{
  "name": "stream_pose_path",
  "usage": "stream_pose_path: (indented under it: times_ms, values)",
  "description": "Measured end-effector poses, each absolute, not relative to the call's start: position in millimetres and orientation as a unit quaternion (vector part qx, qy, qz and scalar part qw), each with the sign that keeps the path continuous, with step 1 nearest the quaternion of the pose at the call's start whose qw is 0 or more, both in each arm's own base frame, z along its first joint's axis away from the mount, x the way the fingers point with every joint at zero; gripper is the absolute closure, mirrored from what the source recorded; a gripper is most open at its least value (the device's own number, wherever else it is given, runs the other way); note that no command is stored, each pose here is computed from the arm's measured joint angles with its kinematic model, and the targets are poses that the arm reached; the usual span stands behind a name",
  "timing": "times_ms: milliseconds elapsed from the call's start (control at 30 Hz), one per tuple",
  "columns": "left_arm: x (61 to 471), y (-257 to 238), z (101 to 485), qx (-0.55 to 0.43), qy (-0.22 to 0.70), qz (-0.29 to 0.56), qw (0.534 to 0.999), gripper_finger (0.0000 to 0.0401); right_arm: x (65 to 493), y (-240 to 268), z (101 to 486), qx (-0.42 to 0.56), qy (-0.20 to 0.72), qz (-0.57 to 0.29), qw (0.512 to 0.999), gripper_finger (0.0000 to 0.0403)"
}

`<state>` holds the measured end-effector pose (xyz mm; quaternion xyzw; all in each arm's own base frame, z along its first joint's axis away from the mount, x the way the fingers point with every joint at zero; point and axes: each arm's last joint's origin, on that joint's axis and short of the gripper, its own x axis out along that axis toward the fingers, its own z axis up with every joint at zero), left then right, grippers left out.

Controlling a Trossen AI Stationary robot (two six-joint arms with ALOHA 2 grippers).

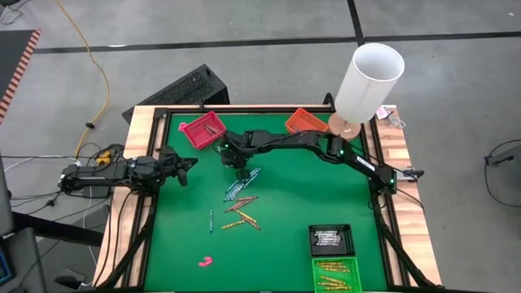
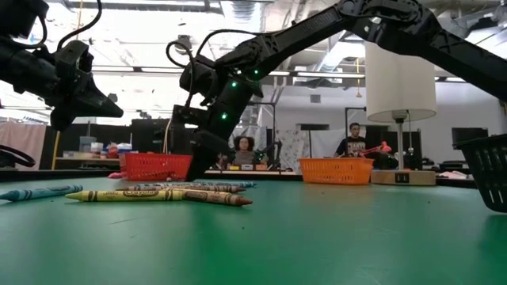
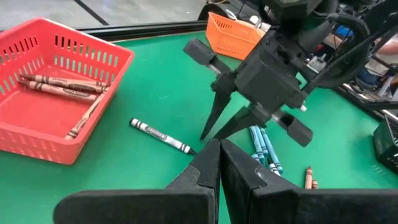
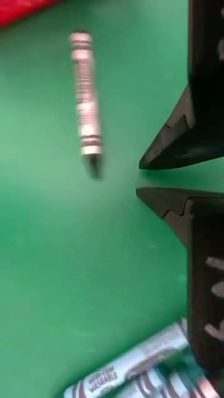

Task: Sort crayons
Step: Put the black crayon into the black bin

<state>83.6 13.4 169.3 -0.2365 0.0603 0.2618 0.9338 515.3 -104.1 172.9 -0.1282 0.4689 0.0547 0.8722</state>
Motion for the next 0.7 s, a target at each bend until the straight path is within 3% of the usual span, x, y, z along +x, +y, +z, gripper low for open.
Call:
stream_pose_path:
  times_ms: [333,500,700]
  values:
    - [84,13,169,-0.236,0.06,0.262,0.934,0.0401,528,-108,223,0.065,0.365,-0.134,0.919,0.0316]
    - [84,13,169,-0.236,0.06,0.263,0.933,0.0401,538,-97,220,0.102,0.298,-0.221,0.923,0.0316]
    - [84,13,169,-0.235,0.06,0.264,0.934,0.0401,543,-85,194,0.096,0.317,-0.266,0.905,0.0316]
